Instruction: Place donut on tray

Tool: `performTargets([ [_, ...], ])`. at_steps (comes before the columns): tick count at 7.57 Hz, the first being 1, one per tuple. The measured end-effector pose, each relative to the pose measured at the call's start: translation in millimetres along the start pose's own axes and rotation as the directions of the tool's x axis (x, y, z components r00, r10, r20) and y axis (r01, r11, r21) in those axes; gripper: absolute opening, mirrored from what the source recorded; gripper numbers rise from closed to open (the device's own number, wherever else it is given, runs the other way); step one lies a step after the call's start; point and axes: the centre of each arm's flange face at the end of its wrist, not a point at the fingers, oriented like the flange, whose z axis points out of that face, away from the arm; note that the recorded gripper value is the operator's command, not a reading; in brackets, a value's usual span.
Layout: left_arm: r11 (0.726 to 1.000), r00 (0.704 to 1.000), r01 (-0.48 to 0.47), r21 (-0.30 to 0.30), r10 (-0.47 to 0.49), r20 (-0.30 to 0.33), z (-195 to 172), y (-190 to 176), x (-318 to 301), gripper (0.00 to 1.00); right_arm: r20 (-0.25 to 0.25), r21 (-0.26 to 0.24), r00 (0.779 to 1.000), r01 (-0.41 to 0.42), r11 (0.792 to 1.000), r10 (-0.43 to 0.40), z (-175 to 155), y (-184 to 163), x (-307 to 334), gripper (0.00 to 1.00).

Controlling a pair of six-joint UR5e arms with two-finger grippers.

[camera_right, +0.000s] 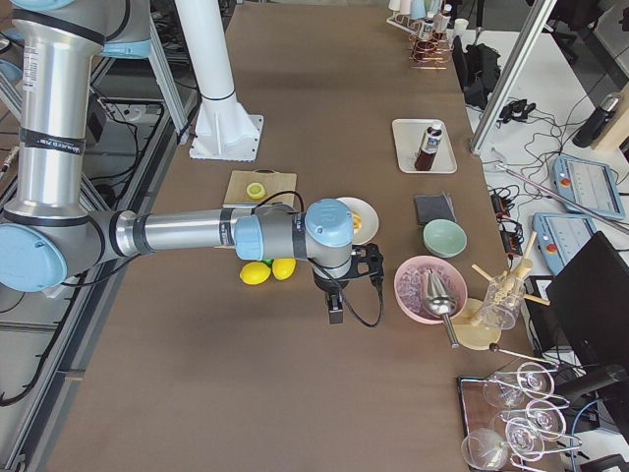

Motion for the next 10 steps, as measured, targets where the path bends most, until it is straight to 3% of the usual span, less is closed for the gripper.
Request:
performTargets([
  [6, 1.0, 1.0, 0.018, -0.013, -0.018, -0.003, 5, 5, -4, 0.97, 0.03, 0.012, 0.999, 0.01, 1.0, -0.011, -5, -2, -8, 0.98],
  [10, 1.0, 1.0, 0.02, -0.01, -0.02, -0.005, 4, 4, -3, 0.97, 0.042, -0.023, 0.999, -0.005, 1.0, 0.006, 11, -12, -26, 0.93],
])
